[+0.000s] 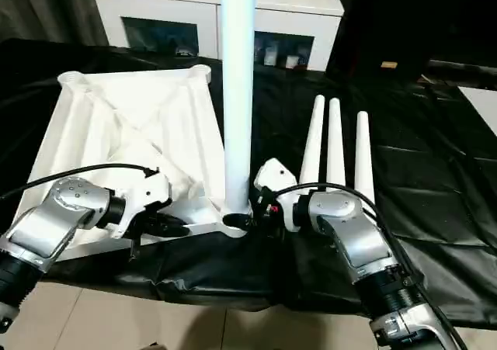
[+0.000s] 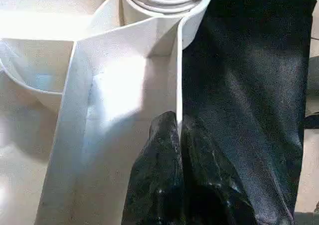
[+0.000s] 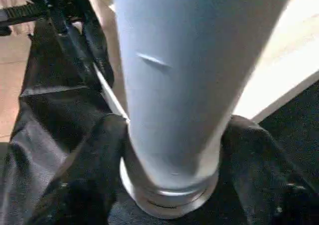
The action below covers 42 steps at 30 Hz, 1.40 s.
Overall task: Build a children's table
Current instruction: Rotate leg to tighten
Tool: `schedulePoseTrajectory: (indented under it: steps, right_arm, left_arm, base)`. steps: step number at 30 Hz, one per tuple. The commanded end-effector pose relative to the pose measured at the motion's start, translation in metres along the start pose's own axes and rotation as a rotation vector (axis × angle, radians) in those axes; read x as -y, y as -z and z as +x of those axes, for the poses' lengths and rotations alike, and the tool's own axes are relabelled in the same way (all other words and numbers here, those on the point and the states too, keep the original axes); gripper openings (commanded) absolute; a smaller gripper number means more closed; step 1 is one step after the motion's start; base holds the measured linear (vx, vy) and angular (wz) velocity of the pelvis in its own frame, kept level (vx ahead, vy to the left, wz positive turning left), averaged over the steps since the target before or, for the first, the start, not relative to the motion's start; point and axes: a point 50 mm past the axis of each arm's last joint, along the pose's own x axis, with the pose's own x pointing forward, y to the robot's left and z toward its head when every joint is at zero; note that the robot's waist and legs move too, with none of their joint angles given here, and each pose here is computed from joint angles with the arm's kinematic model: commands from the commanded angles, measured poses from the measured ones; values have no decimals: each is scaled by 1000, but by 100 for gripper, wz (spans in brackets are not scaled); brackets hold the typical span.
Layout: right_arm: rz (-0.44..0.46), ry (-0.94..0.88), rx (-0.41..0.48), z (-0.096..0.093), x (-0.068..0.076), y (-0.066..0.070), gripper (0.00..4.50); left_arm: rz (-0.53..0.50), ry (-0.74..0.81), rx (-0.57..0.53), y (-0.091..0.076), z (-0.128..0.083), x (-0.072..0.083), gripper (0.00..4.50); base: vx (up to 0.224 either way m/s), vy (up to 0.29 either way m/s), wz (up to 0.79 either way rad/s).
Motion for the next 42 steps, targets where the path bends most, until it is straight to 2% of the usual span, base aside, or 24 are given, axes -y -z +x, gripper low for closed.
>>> schedulePoseTrajectory:
  steps: [1, 5, 8, 10, 12, 15, 18, 20, 21, 22, 25, 27, 28, 30, 32, 33, 34, 35, 36, 38, 42]
  right_arm:
    - [16, 3, -14, -3, 0, 3, 278]
    - [32, 9, -19, -2, -1, 6, 258]
    - [74, 109, -38, 2, 6, 12, 254]
    - [134, 236, -50, 8, 15, 18, 254]
    - [154, 270, -50, 10, 17, 19, 254]
    - [292, 481, -29, 30, 26, 20, 252]
    - [372, 617, -41, 43, 29, 21, 251]
    - [439, 714, -35, 59, 27, 19, 251]
    - [444, 716, -33, 61, 26, 19, 251]
    - [478, 718, -26, 78, 18, 14, 251]
    - [455, 670, -26, 92, 9, 10, 251]
    - [441, 598, 31, 100, 3, 0, 251]
    - [422, 596, 47, 101, 3, -3, 307]
    - [403, 588, 73, 99, 4, -7, 321]
    - [358, 605, 98, 88, 12, -11, 327]
    - [352, 606, 100, 87, 13, -11, 357]
    - [344, 608, 102, 84, 15, -12, 365]
    - [293, 620, 89, 73, 22, -12, 370]
    - [293, 620, 89, 73, 22, -12, 370]
    - [231, 598, 65, 56, 28, -10, 370]
    - [129, 449, 51, 26, 28, -6, 370]
  left_arm:
    - [41, 60, 6, -8, 4, 5, 0]
    - [37, 60, 1, -7, 5, 6, 0]
    - [29, 25, 5, -6, 7, 4, 0]
    - [4, -63, 24, -9, 13, -4, 0]
    - [-10, -96, 31, -10, 15, -7, 0]
    - [-136, -324, 105, -25, 28, -27, 0]
    - [-210, -439, 119, -33, 37, -35, 0]
    - [-237, -538, 117, -40, 46, -40, 0]
    - [-238, -542, 118, -40, 47, -40, 0]
    - [-242, -576, 134, -48, 55, -41, 0]
    - [-231, -577, 141, -53, 61, -39, 0]
    - [-202, -566, 135, -55, 63, -38, 0]
    - [-190, -559, 132, -55, 63, -38, 0]
    - [-176, -550, 128, -54, 61, -37, 0]
    - [-152, -530, 109, -47, 56, -36, 0]
    - [-151, -527, 107, -46, 55, -36, 0]
    - [-150, -523, 104, -45, 55, -36, 0]
    - [-133, -485, 93, -41, 52, -33, 0]
    - [-133, -485, 93, -41, 52, -33, 0]
    - [-116, -437, 79, -35, 46, -29, 0]
    - [-65, -317, 50, -25, 34, -20, 0]
  base:
    - [0, 0, 0]
    - [0, 0, 0]
    - [0, 0, 0]
    - [0, 0, 0]
    - [0, 0, 0]
    - [0, 0, 0]
    - [0, 0, 0]
    - [0, 0, 0]
    - [0, 0, 0]
    - [0, 0, 0]
    - [0, 0, 0]
    - [0, 0, 0]
    - [0, 0, 0]
    - [0, 0, 0]
    - [0, 0, 0]
    - [0, 0, 0]
    - [0, 0, 0]
    - [0, 0, 0]
    - [0, 0, 0]
    - [0, 0, 0]
    - [0, 0, 0]
